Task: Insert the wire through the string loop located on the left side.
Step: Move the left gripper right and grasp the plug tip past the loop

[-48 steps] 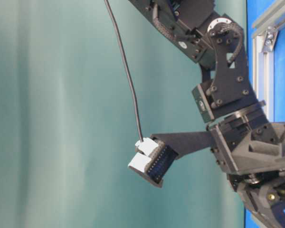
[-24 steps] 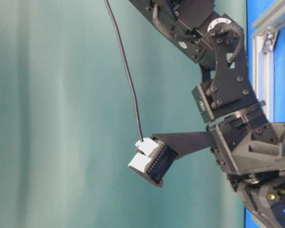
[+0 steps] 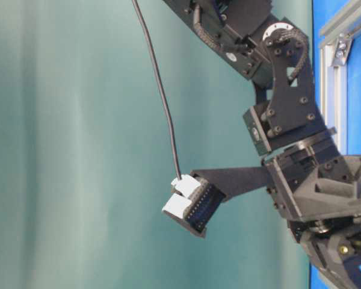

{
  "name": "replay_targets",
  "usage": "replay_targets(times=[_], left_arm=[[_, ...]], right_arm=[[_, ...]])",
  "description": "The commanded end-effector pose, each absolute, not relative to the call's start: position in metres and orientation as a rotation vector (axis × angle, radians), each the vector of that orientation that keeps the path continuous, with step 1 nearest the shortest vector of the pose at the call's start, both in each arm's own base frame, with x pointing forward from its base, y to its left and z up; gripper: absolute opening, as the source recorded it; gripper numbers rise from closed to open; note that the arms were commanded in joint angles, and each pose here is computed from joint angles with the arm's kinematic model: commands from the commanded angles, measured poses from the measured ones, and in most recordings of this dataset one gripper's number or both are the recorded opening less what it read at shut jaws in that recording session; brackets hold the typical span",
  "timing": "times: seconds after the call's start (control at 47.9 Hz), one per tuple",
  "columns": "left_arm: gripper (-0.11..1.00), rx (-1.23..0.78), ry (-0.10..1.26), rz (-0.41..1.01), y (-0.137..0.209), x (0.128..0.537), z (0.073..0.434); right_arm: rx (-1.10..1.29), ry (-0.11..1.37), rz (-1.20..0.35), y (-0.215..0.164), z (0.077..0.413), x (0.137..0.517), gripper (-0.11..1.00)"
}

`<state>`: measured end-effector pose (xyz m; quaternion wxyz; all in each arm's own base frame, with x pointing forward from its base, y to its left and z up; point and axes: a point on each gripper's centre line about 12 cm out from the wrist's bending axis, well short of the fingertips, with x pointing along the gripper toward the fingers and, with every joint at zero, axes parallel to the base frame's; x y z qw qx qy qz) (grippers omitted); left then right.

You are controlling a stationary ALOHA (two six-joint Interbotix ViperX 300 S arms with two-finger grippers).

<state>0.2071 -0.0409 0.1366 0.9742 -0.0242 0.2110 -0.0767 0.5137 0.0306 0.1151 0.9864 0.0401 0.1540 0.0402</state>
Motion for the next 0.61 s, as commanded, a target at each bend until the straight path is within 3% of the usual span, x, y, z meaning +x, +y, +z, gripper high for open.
replay_targets(times=[0.0,0.209,0.585], left_arm=[[0.85,-0.046,0.437,-0.144,-0.042,0.221,0.134],[0.84,-0.021,0.500,-0.142,-0.045,0.240,0.117],[0.82,-0.021,0.484,-0.141,-0.044,0.239,0.119]], right_arm=[[0.083,0.266,0.079,0.029,0.132,0.518,0.00],[0.084,0.268,0.079,0.029,0.131,0.518,0.00],[0.083,0.268,0.079,0.029,0.132,0.518,0.00]])
